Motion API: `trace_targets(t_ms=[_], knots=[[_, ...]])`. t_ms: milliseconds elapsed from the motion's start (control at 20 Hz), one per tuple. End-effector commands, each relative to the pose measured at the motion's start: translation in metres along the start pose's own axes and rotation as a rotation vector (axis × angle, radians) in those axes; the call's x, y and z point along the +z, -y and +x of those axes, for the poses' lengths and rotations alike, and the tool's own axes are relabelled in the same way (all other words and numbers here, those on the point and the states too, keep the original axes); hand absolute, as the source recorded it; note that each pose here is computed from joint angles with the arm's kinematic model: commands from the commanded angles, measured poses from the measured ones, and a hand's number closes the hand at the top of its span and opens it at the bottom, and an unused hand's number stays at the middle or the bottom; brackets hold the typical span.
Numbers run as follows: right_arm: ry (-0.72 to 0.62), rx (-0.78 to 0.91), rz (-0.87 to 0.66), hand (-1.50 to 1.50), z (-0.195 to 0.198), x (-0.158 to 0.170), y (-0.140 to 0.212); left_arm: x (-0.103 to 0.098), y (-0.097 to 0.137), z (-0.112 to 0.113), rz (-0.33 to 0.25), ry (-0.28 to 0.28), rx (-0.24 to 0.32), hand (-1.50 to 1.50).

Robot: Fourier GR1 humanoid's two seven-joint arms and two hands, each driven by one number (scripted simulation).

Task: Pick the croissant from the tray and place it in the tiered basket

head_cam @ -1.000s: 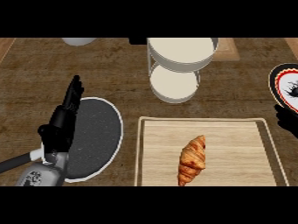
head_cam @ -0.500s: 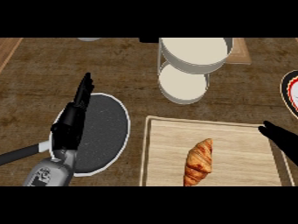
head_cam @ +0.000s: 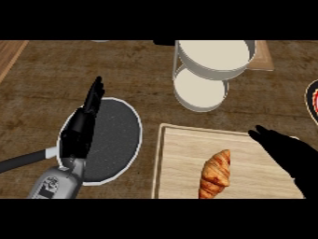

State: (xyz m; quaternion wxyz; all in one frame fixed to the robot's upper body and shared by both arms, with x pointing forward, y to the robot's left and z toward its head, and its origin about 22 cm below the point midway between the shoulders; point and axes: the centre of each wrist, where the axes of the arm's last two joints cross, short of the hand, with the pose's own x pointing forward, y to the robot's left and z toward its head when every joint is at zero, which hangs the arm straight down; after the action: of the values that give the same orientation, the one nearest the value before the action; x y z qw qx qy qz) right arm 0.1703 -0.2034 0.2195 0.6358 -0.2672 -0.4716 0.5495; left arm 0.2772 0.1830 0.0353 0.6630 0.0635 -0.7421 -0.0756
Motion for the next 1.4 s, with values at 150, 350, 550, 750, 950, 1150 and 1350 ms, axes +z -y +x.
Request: trace_targets(t_ms=[150, 350, 550, 750, 950, 1150, 1350], knots=[[-0.178, 0.099, 0.096, -1.50, 0.026, -0.025, -0.009, 0.000, 0.002, -0.001, -0.005, -0.004, 0.012, 0.00], [-0.227, 0.138, 0.149, -1.50, 0.033, -0.037, -0.009, 0.002, -0.011, -0.010, 0.017, -0.027, 0.018, 0.00], [-0.268, 0.162, 0.178, -1.50, 0.040, -0.056, -0.016, -0.002, -0.019, -0.007, 0.032, -0.023, 0.000, 0.00], [-0.272, 0.201, 0.172, -1.50, 0.050, -0.067, -0.015, 0.001, -0.017, -0.011, 0.040, -0.026, -0.013, 0.00], [-0.290, 0.260, 0.187, -1.50, 0.058, -0.081, -0.020, 0.006, -0.006, -0.008, 0.033, -0.010, 0.013, 0.00], [-0.279, 0.316, 0.184, -1.50, 0.066, -0.083, -0.018, -0.007, -0.014, -0.004, 0.065, -0.017, -0.002, 0.00], [-0.236, 0.355, 0.229, -1.50, 0.083, -0.090, -0.035, -0.004, -0.014, -0.001, 0.052, -0.027, 0.004, 0.00]])
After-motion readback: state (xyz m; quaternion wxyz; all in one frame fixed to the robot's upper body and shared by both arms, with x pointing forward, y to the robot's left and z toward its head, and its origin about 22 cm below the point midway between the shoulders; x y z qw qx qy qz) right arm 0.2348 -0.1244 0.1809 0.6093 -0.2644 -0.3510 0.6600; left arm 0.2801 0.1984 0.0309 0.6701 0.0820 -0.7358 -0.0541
